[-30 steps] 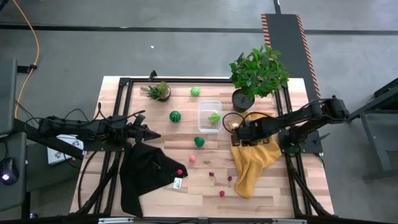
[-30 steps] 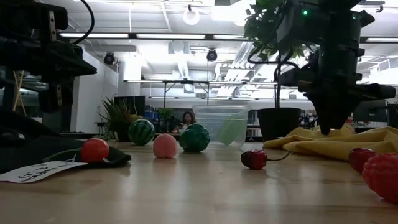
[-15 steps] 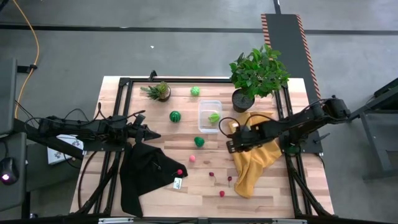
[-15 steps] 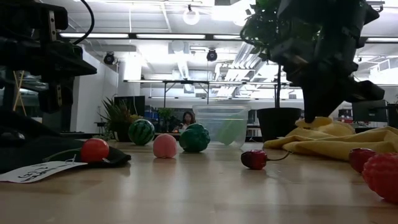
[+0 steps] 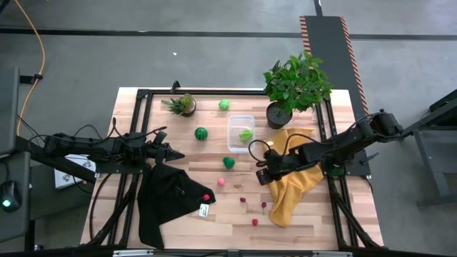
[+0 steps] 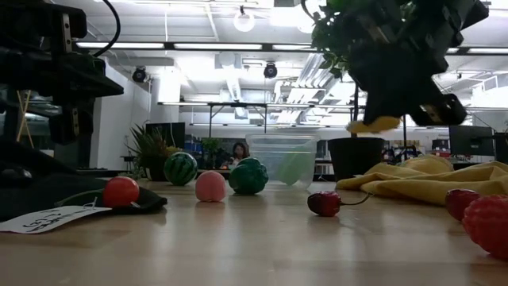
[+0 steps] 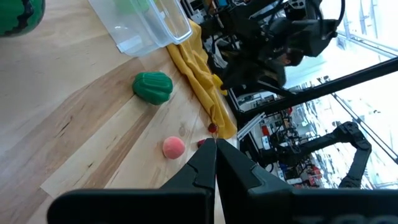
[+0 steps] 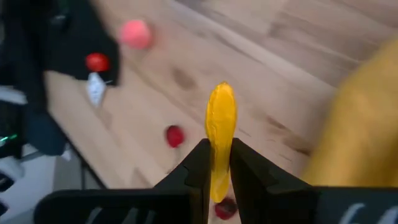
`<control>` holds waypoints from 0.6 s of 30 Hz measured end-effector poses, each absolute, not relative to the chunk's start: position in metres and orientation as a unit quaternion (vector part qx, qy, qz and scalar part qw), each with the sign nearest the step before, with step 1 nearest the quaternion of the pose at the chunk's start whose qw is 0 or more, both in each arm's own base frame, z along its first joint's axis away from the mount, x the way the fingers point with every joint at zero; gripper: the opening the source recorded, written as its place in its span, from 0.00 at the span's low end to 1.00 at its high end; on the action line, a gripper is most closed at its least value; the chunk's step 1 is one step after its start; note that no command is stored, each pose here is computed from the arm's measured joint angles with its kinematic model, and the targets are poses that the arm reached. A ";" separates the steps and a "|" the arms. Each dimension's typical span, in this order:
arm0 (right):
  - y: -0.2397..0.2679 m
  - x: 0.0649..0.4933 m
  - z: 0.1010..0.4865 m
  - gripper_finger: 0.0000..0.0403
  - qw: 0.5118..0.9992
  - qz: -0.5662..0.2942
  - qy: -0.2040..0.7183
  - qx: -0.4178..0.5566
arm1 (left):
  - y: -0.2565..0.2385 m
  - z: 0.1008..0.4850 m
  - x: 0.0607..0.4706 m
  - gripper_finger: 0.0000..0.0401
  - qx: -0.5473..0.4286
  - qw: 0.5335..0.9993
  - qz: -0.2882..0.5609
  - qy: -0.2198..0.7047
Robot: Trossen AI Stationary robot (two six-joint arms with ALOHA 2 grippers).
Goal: Pick and placing Produce into tupperware
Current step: Put the corn into the transparent bin
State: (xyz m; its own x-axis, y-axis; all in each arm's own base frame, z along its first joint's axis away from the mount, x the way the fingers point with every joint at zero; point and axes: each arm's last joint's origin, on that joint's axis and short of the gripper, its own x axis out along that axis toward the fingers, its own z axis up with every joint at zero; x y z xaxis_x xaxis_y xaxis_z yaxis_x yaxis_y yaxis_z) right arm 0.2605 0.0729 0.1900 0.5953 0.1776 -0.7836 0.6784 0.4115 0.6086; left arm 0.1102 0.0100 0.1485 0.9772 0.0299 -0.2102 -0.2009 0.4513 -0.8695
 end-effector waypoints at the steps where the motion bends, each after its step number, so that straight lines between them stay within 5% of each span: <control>1: 0.074 0.261 0.191 0.09 0.735 -0.164 0.411 0.514 | 0.010 0.148 0.110 0.00 -0.519 0.848 0.068 0.082; 18: 0.076 0.273 0.202 0.09 0.830 -0.084 0.354 0.422 | 0.010 0.148 0.110 0.00 -0.519 0.848 0.068 0.082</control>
State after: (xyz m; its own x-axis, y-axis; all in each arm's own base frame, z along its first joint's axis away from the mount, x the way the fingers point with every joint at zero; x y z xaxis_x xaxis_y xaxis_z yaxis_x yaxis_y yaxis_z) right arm 0.2727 0.0764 0.2021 0.7354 0.1603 -0.6584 0.4379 0.6291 0.6423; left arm 0.1102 0.0100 0.1484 0.9772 0.0302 -0.2103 -0.2011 0.4512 -0.8695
